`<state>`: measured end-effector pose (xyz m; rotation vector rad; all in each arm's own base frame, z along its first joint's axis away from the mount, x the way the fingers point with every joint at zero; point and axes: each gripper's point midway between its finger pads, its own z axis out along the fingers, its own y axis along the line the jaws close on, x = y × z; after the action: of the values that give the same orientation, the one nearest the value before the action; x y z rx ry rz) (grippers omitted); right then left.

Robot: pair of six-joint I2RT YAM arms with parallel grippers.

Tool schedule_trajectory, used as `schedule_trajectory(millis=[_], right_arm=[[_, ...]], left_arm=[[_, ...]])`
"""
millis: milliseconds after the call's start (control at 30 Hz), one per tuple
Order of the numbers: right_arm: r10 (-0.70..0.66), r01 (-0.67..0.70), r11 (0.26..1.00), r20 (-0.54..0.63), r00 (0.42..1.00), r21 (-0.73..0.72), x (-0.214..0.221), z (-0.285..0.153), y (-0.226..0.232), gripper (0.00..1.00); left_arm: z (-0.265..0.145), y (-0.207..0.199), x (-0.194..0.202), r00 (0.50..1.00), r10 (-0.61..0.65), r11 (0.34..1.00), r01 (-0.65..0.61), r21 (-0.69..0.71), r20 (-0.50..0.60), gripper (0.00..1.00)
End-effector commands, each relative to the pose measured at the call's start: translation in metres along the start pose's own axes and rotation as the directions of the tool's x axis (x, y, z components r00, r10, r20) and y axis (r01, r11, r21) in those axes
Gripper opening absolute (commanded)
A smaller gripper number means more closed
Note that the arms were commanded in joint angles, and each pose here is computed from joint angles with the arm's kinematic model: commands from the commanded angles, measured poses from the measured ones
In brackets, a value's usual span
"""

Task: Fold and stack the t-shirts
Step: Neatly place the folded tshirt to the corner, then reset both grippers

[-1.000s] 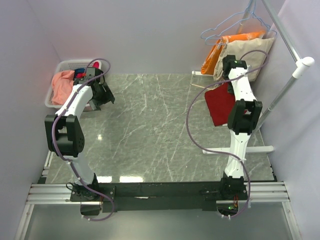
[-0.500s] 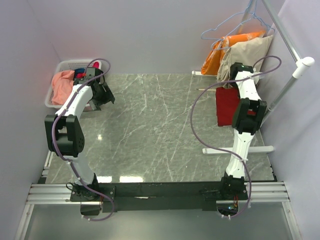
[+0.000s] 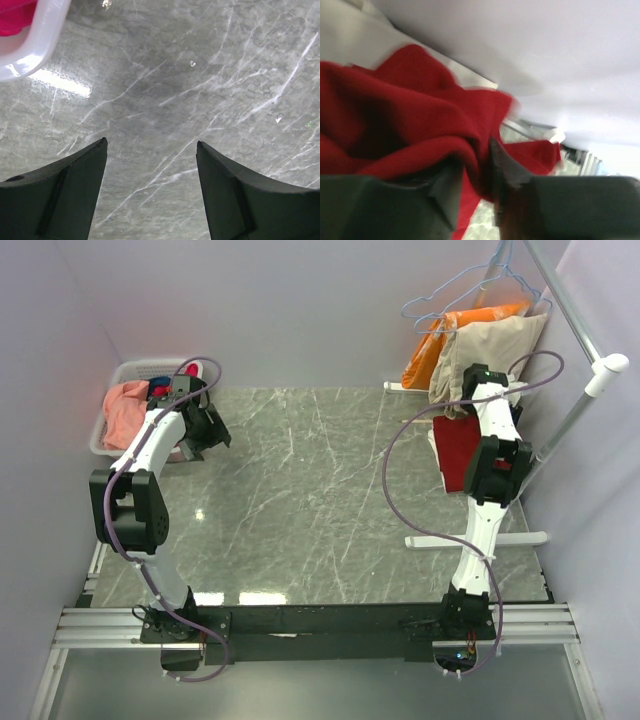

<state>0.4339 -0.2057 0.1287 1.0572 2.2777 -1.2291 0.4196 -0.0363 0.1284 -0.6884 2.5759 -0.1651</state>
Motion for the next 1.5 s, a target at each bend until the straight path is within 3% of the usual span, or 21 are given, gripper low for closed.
schedule_trajectory(millis=[0,267,433,733,833,867,1033,1300,1467], right_arm=[[0.028,-0.028,1.0,0.021,0.999,0.009,-0.005,0.009,0.007,0.51],[0.124,-0.122,0.992,0.12,0.985,-0.022,-0.037,-0.022,-0.014,0.57],[0.114,-0.104,0.993,0.182,0.977,-0.062,-0.044,-0.056,-0.017,0.56],[0.001,0.059,0.969,0.243,0.97,-0.239,0.017,-0.161,0.011,0.56],[-0.029,0.117,0.946,0.28,0.959,-0.303,0.05,-0.207,0.016,0.56],[-0.034,0.123,0.939,0.268,0.963,-0.322,0.066,-0.213,0.02,0.56],[-0.106,0.232,0.856,0.283,0.953,-0.462,0.138,-0.267,0.031,0.56],[-0.206,0.346,0.717,0.291,0.934,-0.605,0.192,-0.303,0.046,0.56],[-0.253,0.375,0.515,0.282,0.926,-0.771,0.223,-0.325,0.068,0.57]], left_arm=[[-0.004,-0.007,-0.004,1.0,0.023,0.999,-0.024,0.046,0.009,0.77],[-0.001,-0.009,-0.005,0.999,0.029,0.998,-0.03,0.06,0.019,0.77],[-0.004,-0.014,-0.007,0.999,0.033,0.996,-0.036,0.083,0.034,0.78],[-0.027,-0.043,-0.007,0.984,0.128,0.98,-0.144,0.134,0.125,0.83],[-0.041,-0.059,-0.004,0.971,0.167,0.965,-0.196,0.172,0.169,0.92],[-0.044,-0.062,-0.002,0.969,0.172,0.962,-0.204,0.18,0.178,0.99],[-0.051,-0.073,0.005,0.963,0.191,0.953,-0.228,0.201,0.188,0.99],[-0.054,-0.082,0.013,0.954,0.215,0.947,-0.256,0.195,0.21,1.0],[-0.056,-0.083,0.016,0.945,0.229,0.946,-0.273,0.173,0.235,1.0]])
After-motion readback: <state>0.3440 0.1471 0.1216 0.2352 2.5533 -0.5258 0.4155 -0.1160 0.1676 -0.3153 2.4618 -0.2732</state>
